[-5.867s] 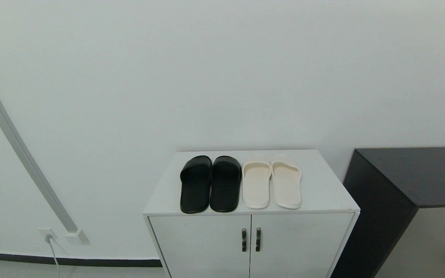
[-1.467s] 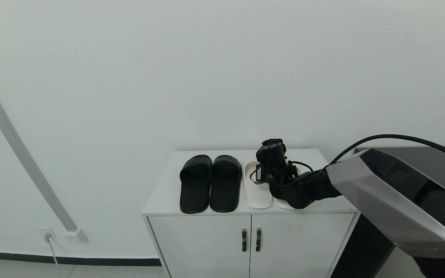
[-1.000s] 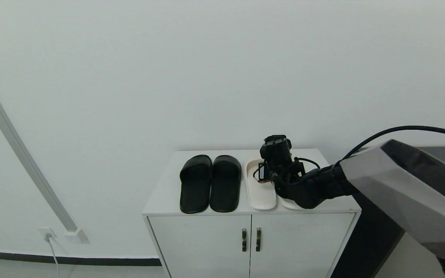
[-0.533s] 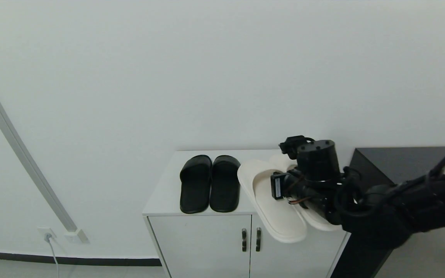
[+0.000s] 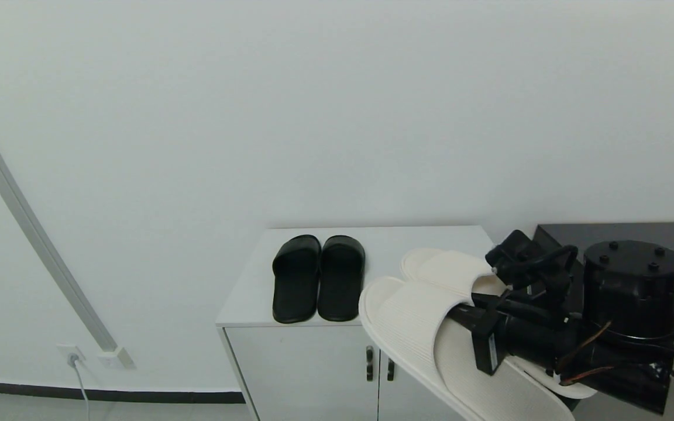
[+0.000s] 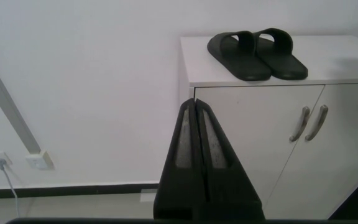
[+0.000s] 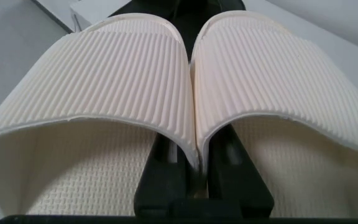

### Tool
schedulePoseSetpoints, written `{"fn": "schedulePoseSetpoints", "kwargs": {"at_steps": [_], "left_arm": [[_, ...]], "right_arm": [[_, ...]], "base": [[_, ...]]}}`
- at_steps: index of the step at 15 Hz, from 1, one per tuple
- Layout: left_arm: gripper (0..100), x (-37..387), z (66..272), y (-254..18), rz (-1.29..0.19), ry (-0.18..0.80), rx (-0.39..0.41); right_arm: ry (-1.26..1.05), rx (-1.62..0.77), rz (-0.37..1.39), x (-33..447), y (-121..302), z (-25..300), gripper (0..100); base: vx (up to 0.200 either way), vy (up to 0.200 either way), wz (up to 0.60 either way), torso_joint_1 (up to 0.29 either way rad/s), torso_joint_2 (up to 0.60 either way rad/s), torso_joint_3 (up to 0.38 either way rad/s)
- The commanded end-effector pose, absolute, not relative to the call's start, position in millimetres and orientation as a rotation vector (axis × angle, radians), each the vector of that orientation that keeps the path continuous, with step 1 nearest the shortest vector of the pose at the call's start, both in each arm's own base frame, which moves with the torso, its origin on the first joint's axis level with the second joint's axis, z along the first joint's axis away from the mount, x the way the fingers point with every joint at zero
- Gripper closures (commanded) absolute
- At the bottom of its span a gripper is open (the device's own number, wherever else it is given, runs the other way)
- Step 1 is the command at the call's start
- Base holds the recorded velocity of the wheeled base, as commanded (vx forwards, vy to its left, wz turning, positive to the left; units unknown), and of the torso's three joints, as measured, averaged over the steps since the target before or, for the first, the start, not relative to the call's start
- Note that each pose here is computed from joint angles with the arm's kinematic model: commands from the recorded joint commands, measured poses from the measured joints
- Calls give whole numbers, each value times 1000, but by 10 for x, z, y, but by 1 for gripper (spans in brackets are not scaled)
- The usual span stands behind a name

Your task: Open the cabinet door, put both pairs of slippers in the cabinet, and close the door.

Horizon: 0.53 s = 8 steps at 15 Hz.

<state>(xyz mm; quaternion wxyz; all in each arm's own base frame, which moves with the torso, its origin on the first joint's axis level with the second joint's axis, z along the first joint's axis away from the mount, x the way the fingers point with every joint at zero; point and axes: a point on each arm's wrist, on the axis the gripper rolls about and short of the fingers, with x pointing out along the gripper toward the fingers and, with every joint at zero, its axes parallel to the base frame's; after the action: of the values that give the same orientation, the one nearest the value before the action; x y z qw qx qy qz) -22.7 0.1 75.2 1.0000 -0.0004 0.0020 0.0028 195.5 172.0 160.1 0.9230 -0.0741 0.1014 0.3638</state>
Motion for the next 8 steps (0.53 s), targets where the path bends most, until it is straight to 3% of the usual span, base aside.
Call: {"fn": "schedulePoseSetpoints", "kwargs": {"at_steps": [1,8], "left_arm": [[100,-227,752,1,6,5,-2],[100,-227,752,1,6,5,-2]], "right_arm": [[187,-171,765,1895,1677,1631,100],[191,-241,859,1867,1715,1542,100]], "base": [[0,0,0,0,0,0],[0,0,0,0,0,0]]}}
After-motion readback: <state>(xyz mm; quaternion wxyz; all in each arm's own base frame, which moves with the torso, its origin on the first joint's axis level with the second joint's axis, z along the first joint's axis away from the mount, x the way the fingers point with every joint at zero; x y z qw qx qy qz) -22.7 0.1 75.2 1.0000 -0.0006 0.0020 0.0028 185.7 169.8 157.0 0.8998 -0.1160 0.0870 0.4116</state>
